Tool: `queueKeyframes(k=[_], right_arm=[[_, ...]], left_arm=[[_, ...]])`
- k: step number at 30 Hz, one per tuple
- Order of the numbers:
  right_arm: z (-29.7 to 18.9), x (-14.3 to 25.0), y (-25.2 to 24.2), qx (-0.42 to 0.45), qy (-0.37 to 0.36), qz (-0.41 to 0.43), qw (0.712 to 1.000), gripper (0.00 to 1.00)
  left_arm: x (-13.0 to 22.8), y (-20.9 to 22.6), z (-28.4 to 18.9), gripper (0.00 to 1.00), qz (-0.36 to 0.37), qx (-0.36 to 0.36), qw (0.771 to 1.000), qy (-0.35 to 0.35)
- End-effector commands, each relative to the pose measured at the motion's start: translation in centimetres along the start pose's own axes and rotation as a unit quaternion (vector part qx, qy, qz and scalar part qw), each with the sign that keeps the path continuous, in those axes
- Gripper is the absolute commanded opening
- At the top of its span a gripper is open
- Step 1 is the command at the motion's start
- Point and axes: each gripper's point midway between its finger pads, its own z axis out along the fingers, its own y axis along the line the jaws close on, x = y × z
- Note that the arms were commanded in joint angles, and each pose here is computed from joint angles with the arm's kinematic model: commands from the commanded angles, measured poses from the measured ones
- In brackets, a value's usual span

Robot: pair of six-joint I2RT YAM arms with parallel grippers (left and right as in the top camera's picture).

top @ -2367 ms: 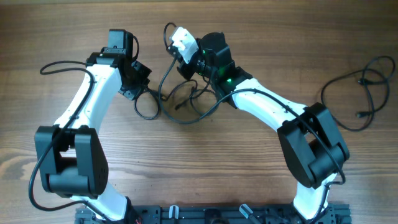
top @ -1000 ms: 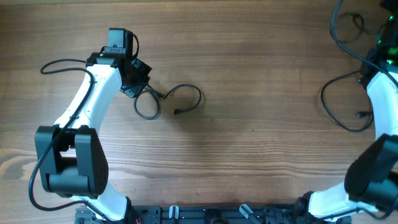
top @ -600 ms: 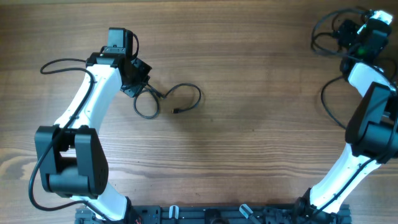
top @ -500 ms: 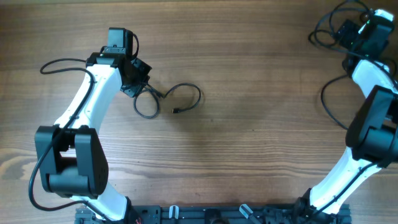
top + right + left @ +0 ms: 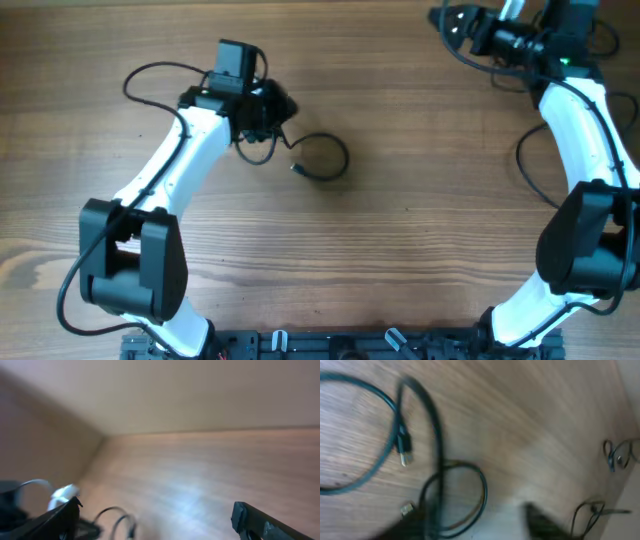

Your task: Untangle cables

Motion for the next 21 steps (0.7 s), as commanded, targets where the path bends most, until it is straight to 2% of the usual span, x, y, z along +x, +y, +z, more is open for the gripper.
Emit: queueKeyframes(k=[1, 5, 7, 10, 12, 15, 17, 18, 21], right_arm=[[0.1, 1.6, 1.8, -0.037, 0.032, -0.03, 0.998, 1.0], [1.0, 4.3, 1.6, -0.014, 0.076, -0.011, 0.997, 1.0], [2.3, 6.5, 2.5, -0.006, 0.111, -0.024, 0.994, 1.0], [5.2, 10.0, 4.6, 0.002, 0.16, -0.037, 0.986, 0.99], [6.7, 12.0, 6.5, -0.01, 0.183, -0.049, 0.982, 0.95], [9.3, 16.0, 10.1, -0.027, 0.226, -0.073, 0.971, 0.84], [10.9, 18.3, 11.6, -0.03, 0.248, -0.09, 0.964, 0.85], [12.8, 21.3, 12.6, -0.011, 0.272, -0.087, 0.958, 0.82], [15.4, 24.8, 14.5, -0.031, 0.292, -0.086, 0.952, 0.73]], left_arm=[[0.4, 0.2, 0.4, 1.0, 0.014, -0.008, 1.0, 0.005], [-1.2, 1.5, -2.6, 1.0, -0.014, -0.015, 1.0, -0.009], [-2.9, 2.4, -5.8, 1.0, -0.029, -0.014, 0.999, -0.036], [-5.4, 5.5, -11.1, 1.0, -0.082, -0.021, 0.993, -0.083], [-6.3, 8.0, -13.2, 1.0, -0.12, -0.034, 0.987, -0.098], [-6.7, 11.9, -14.5, 1.0, -0.175, -0.065, 0.978, -0.094], [-6.8, 13.4, -14.5, 1.0, -0.193, -0.081, 0.974, -0.092], [-7.1, 14.5, -14.0, 1.0, -0.203, -0.093, 0.971, -0.087], [-6.9, 14.8, -13.0, 1.0, -0.206, -0.101, 0.971, -0.074]])
